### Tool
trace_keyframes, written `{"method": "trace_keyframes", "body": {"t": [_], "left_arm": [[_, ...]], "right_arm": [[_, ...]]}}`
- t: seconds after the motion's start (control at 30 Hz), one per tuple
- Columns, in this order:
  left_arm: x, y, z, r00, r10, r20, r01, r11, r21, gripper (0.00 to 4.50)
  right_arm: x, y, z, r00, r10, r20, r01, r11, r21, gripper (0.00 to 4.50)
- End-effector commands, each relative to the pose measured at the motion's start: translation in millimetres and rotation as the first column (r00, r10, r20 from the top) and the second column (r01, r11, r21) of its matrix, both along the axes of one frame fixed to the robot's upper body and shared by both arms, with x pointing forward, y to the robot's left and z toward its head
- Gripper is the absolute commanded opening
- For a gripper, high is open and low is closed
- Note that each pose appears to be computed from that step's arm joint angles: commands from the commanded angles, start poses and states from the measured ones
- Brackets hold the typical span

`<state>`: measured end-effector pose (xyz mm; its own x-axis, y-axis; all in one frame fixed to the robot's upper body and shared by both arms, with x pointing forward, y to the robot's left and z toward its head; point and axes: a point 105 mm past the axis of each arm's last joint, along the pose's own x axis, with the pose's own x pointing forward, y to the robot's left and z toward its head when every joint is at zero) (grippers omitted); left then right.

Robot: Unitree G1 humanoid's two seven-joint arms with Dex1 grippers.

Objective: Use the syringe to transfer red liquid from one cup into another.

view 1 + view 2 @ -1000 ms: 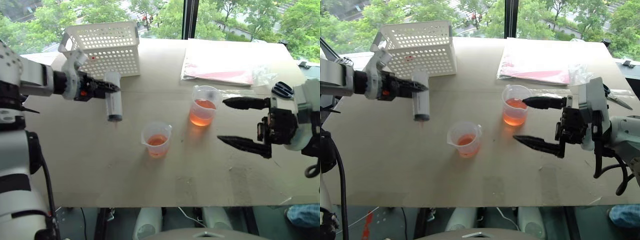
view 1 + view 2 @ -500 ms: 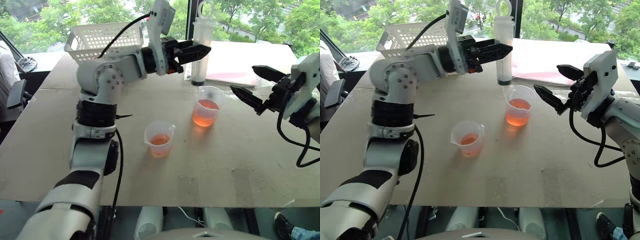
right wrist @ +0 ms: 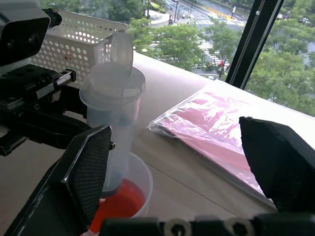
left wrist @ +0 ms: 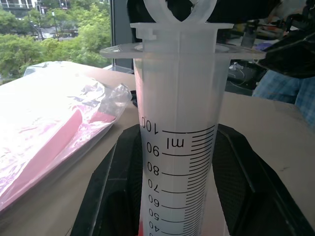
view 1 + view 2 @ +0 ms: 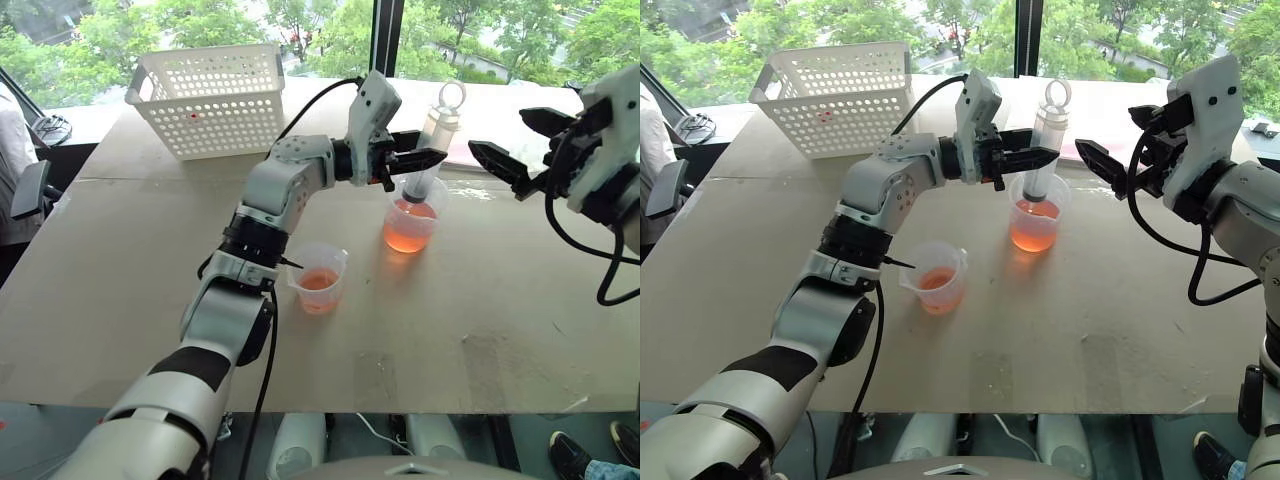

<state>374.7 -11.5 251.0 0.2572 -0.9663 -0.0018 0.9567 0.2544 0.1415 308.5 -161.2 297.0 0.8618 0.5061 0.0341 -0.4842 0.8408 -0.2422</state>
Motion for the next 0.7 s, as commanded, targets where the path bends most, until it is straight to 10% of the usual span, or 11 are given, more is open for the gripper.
{"method": "trace_keyframes", "body": {"t": [0.03, 0.7], "left_arm": [[0.5, -3.4, 6.0, 0.998, 0.015, 0.055, -0.014, 1.0, -0.026, 1.43], [-8.0, -13.5, -13.6, 0.998, 0.051, 0.038, -0.051, 0.998, -0.021, 1.43]], "right_arm": [[-0.2, -1.3, 11.7, 1.0, -0.009, 0.025, 0.009, 1.0, 0.001, 4.5], [16.0, 19.0, 4.8, 0.995, 0.045, -0.09, -0.046, 0.999, -0.007, 4.5]]}}
